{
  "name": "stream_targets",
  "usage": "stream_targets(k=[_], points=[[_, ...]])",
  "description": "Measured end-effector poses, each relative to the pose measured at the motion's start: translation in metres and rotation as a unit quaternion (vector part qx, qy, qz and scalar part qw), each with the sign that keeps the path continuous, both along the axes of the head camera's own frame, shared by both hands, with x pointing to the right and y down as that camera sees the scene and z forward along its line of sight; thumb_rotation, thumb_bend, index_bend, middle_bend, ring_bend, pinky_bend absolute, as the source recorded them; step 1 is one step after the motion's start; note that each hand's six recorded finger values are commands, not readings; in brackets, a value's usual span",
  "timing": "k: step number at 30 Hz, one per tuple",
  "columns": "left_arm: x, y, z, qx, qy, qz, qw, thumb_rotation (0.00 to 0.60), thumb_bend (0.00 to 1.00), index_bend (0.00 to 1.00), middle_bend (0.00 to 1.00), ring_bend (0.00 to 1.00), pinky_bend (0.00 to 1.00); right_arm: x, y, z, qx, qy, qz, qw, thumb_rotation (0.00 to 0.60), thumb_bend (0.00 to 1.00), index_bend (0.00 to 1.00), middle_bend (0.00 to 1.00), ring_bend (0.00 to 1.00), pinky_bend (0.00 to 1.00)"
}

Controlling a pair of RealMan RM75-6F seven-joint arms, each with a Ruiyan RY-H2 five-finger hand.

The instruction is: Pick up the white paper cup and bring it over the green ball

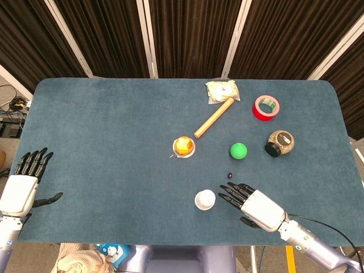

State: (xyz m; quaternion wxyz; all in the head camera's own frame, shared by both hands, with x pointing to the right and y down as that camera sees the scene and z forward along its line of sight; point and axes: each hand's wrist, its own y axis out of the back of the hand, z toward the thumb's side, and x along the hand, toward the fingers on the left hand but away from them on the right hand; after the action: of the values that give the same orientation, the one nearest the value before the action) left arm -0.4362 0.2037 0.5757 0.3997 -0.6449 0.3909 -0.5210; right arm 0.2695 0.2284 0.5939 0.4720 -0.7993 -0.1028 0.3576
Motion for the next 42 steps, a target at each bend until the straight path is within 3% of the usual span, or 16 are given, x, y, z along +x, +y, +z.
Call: stream_targets(k=[5, 34, 38, 42], points=[[0.0, 0.0, 0.0, -0.001, 0.001, -0.001, 1.0, 0.6, 0.02, 0.0, 0.0, 0.0, 0.0, -0.011, 0.001, 0.012, -0.007, 0.028, -0.002, 0.9996, 0.6, 0.33, 0.0, 0.0, 0.03, 0.21], [-0.001, -0.001, 0.001, -0.007, 0.005, -0.005, 1.0, 0.6, 0.02, 0.0, 0.0, 0.0, 0.0, -0.058, -0.004, 0.044, -0.029, 0.055, 0.004, 0.9981, 0.6, 0.33, 0.0, 0.0, 0.03, 0.22], [-0.001, -0.001, 0.001, -0.008, 0.006, -0.005, 0.9999, 0.6, 0.02, 0.0, 0.0, 0.0, 0.0, -0.063, -0.004, 0.047, -0.029, 0.059, 0.004, 0.9978, 0.6, 0.34, 0.0, 0.0, 0.05, 0.26], [-0.001, -0.001, 0.001, -0.009, 0.007, -0.005, 0.9999, 0.6, 0.02, 0.0, 0.0, 0.0, 0.0, -0.067, -0.003, 0.053, -0.029, 0.064, 0.008, 0.9975, 0.6, 0.41, 0.02, 0.05, 0.13, 0.35]])
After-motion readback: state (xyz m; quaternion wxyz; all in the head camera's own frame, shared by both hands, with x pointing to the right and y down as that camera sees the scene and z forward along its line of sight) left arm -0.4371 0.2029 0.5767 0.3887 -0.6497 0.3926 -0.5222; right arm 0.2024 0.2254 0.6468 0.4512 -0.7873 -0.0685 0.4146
